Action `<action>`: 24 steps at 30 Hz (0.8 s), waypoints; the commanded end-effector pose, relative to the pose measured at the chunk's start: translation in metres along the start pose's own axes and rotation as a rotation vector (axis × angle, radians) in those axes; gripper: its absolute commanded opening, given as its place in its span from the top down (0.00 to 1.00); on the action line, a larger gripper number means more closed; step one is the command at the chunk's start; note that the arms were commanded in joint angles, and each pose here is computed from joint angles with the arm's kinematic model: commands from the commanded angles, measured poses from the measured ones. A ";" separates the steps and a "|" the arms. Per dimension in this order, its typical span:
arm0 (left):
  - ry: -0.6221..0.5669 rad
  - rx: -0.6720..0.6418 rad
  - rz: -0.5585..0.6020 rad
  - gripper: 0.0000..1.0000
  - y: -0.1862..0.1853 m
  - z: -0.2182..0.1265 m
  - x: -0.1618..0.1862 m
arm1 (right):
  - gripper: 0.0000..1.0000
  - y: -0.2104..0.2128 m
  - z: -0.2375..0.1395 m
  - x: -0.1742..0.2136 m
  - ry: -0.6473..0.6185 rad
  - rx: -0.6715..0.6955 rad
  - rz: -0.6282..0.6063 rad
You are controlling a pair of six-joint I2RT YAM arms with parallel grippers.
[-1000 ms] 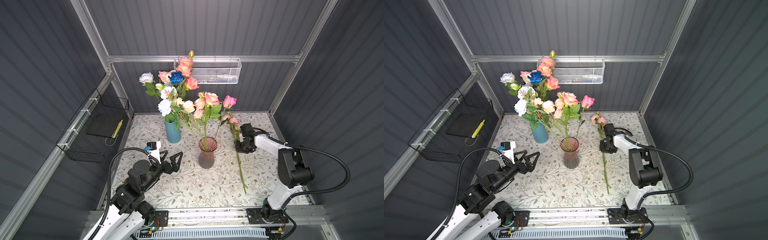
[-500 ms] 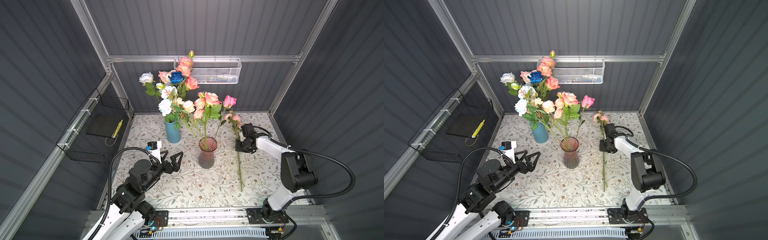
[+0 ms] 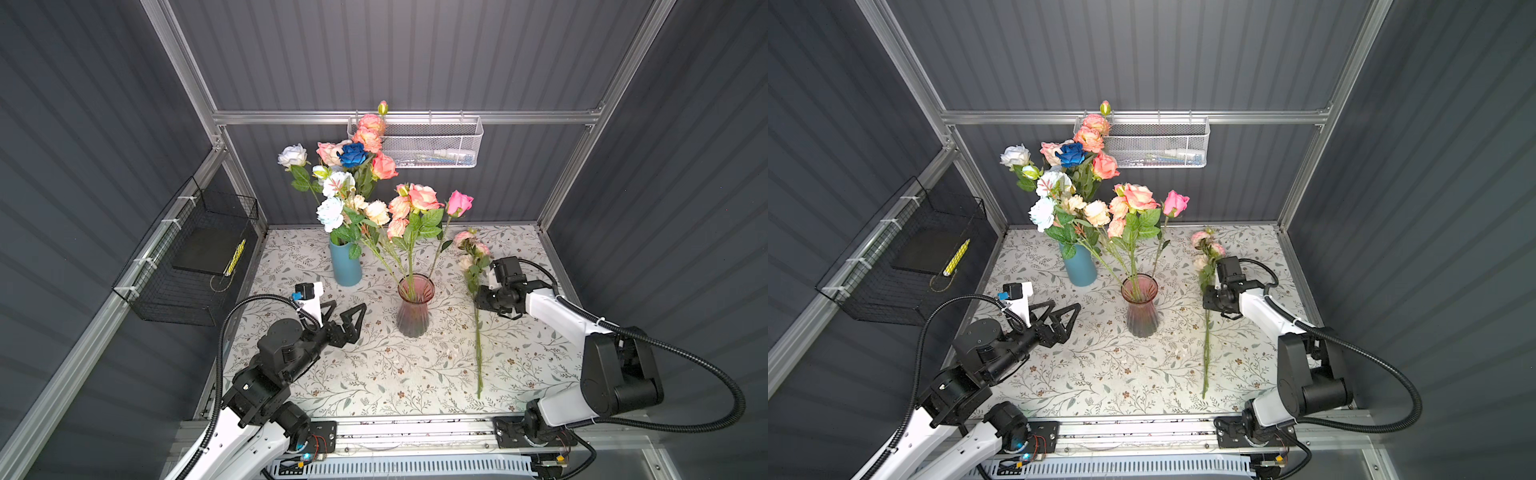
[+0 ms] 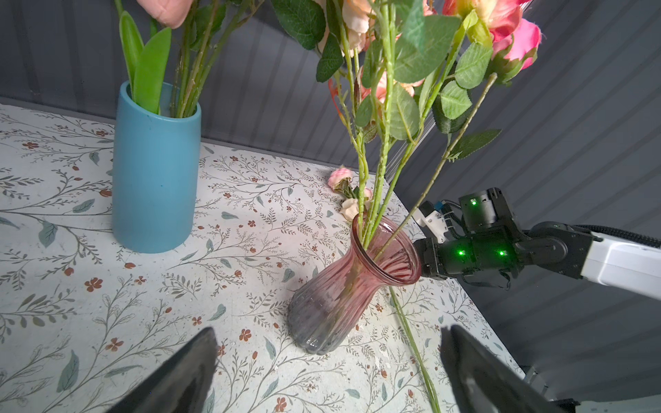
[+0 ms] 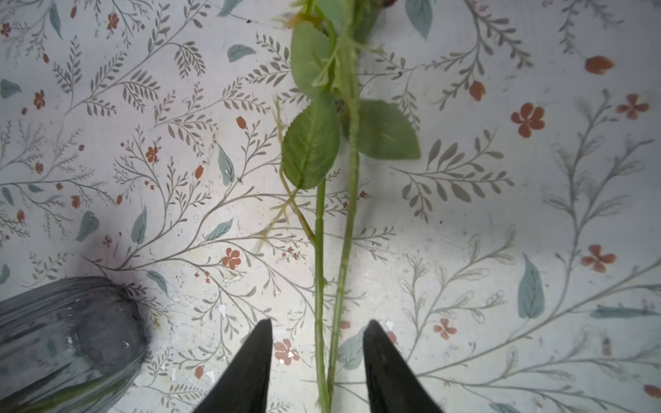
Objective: Arrange the flowers into the vase
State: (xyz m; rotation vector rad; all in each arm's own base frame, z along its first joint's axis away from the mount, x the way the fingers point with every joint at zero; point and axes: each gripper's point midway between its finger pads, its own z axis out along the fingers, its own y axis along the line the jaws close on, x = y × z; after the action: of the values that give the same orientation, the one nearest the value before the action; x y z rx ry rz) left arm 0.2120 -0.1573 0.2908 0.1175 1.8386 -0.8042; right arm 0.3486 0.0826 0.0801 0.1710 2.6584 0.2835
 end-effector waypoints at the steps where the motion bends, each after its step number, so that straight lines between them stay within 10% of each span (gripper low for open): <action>1: 0.003 0.001 0.009 0.00 0.001 -0.002 0.003 | 0.54 -0.002 0.000 -0.023 -0.033 0.021 0.029; 24: 0.011 -0.013 0.012 0.00 0.004 0.001 0.006 | 0.74 -0.024 0.060 -0.032 0.126 0.190 -0.009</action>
State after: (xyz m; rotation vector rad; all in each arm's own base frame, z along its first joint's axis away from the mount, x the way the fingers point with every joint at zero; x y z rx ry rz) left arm 0.2115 -0.1553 0.2884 0.1118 1.8426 -0.7954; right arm 0.4102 0.0678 0.0416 0.2242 2.7529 0.1027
